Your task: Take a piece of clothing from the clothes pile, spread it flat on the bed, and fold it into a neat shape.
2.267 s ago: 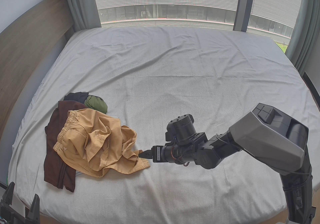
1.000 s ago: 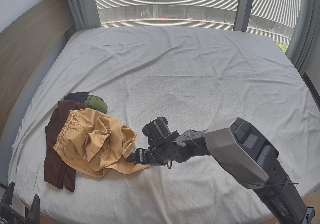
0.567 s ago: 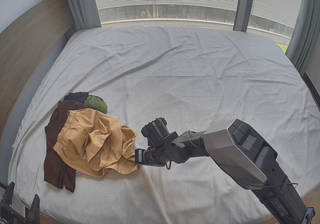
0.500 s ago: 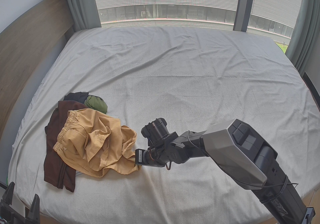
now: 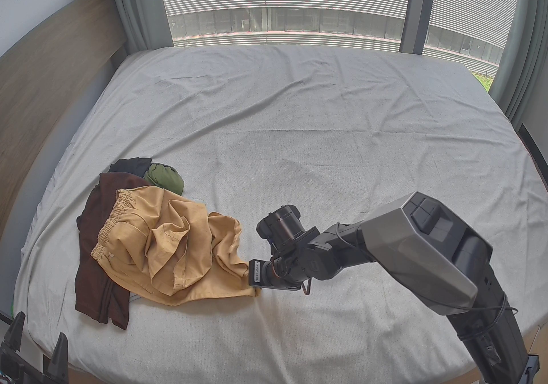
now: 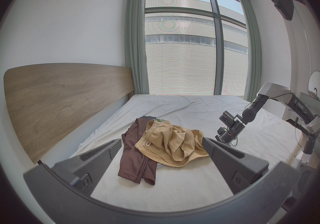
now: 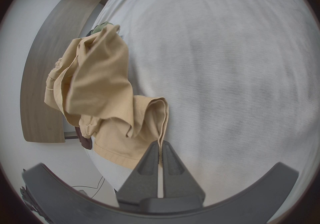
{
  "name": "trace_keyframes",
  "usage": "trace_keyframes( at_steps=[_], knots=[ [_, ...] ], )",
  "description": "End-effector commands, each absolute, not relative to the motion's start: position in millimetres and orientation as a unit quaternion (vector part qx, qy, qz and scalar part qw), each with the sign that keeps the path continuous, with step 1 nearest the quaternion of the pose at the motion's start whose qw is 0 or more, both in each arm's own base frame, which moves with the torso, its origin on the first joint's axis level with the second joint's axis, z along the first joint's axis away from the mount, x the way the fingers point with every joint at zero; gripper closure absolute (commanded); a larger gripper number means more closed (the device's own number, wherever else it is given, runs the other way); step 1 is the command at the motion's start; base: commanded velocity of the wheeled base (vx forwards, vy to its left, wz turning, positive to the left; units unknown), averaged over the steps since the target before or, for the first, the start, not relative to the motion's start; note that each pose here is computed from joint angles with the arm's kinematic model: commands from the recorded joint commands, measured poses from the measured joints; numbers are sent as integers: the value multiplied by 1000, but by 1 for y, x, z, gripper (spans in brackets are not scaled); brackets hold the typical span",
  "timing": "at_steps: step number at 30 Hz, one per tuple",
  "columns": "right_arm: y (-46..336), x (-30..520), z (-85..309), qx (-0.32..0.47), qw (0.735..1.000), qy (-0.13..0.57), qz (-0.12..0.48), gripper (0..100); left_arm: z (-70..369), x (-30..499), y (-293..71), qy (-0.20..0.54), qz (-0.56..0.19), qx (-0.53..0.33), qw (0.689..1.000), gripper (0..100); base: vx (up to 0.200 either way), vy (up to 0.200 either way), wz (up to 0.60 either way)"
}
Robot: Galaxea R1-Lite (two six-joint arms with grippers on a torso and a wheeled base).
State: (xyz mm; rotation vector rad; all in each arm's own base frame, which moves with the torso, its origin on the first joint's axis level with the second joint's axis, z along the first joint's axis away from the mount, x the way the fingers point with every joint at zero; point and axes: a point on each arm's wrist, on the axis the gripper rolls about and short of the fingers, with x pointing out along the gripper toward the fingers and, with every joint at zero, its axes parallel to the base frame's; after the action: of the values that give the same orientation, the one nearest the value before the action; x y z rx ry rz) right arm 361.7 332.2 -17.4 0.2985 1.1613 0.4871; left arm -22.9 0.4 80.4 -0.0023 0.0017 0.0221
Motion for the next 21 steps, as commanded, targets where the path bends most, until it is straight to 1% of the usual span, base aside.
trace_keyframes(
  at_steps=[1,7,13,17,21],
  knots=[
    [306,361,6,143,808,529,215,100,75,-23,0,3,12,-1,1000,0,0,0,0],
    [285,362,8,144,819,514,212,100,75,-23,0,3,12,0,1000,0,0,0,0],
    [268,362,14,147,820,517,197,100,75,-23,0,3,12,0,1000,0,0,0,0],
    [257,362,12,134,828,515,178,100,75,-23,0,3,12,0,1000,0,0,0,0],
    [249,358,11,131,826,520,171,100,75,-23,0,3,12,0,1000,0,0,0,0]
  ],
)
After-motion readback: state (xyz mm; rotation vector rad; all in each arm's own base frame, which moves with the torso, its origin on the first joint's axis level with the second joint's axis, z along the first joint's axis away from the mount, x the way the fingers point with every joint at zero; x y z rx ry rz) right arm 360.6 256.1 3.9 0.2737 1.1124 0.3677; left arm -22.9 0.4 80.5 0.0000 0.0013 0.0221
